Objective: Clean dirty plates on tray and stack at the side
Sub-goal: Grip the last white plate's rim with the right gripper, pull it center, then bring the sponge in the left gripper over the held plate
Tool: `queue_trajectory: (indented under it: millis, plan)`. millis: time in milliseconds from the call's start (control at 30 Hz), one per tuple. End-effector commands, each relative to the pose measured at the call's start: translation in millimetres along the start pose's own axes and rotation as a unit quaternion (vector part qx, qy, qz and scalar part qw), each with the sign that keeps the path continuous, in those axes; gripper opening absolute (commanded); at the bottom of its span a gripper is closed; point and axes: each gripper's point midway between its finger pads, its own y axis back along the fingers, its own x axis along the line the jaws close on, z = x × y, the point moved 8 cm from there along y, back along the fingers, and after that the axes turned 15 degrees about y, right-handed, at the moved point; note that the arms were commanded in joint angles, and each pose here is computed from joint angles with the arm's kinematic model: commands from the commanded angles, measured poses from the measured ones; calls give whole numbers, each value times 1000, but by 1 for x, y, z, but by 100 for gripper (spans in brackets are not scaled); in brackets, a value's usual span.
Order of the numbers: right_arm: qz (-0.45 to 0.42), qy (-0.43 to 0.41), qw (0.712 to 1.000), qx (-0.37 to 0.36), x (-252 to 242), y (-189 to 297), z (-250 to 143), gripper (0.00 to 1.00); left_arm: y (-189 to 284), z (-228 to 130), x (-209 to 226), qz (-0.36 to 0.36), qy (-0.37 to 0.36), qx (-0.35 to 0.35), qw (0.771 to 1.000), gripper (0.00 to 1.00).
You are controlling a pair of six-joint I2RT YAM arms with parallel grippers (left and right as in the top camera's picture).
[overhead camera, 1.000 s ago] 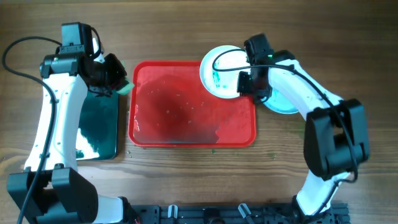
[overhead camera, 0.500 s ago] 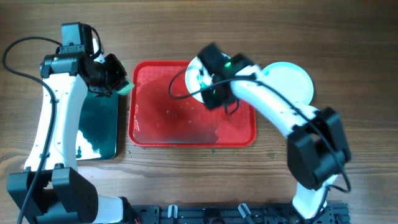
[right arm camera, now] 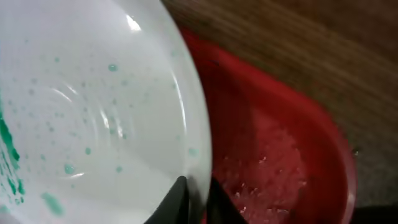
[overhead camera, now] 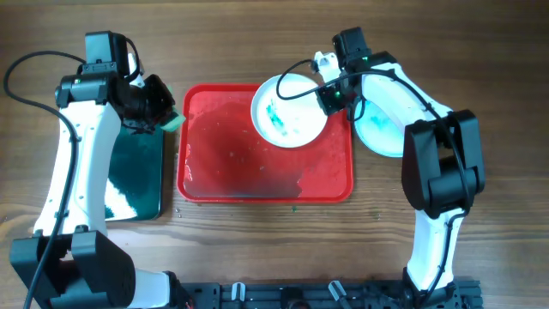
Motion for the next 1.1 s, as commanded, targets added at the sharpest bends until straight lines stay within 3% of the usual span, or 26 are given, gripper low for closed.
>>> queue_trajectory:
  millis: [0, 67, 100, 167, 233, 267, 333, 433, 567, 600, 667, 767, 900, 1067]
  plan:
    - [96, -71, 993, 22, 37, -2, -1, 4, -3, 0, 2, 7, 8, 3, 1000, 4]
    - [146, -151, 976, 65, 79, -6, -1, 4, -4, -1, 3, 10, 8, 6, 1000, 4]
    - [125, -191, 968, 102, 123, -13, 4, 4, -4, -1, 3, 9, 8, 6, 1000, 4]
    - [85, -184, 974, 103, 147, -19, 9, 10, -4, -1, 3, 10, 8, 6, 1000, 4]
    - [70, -133, 987, 65, 158, -24, 22, 33, -4, -1, 3, 10, 8, 6, 1000, 4]
    - [64, -93, 993, 42, 156, -25, 29, 39, -4, -1, 3, 9, 8, 6, 1000, 4]
    - [63, -4, 998, 15, 155, -31, 36, 41, -4, -1, 3, 9, 8, 6, 1000, 4]
    - [114, 92, 989, -1, 167, -47, 37, 36, -4, -1, 3, 10, 8, 6, 1000, 4]
    - [138, 53, 989, 4, 172, -48, 36, 6, -4, -1, 3, 10, 8, 6, 1000, 4]
    - [137, 16, 990, 11, 173, -48, 36, 4, -6, -1, 3, 12, 9, 8, 1000, 4]
    - [25, -166, 984, 63, 151, -49, 21, 4, -21, -6, 7, 27, 8, 27, 999, 4]
    - [25, -229, 971, 68, 129, -47, 18, 4, -52, -25, 9, 47, -10, 58, 997, 4]
    - [54, -193, 978, 63, 118, -49, 13, 4, -123, -67, 10, 57, -80, 56, 994, 4]
    - [71, -183, 979, 57, 121, -54, 10, 5, -180, -102, -2, 63, -166, 27, 984, 4]
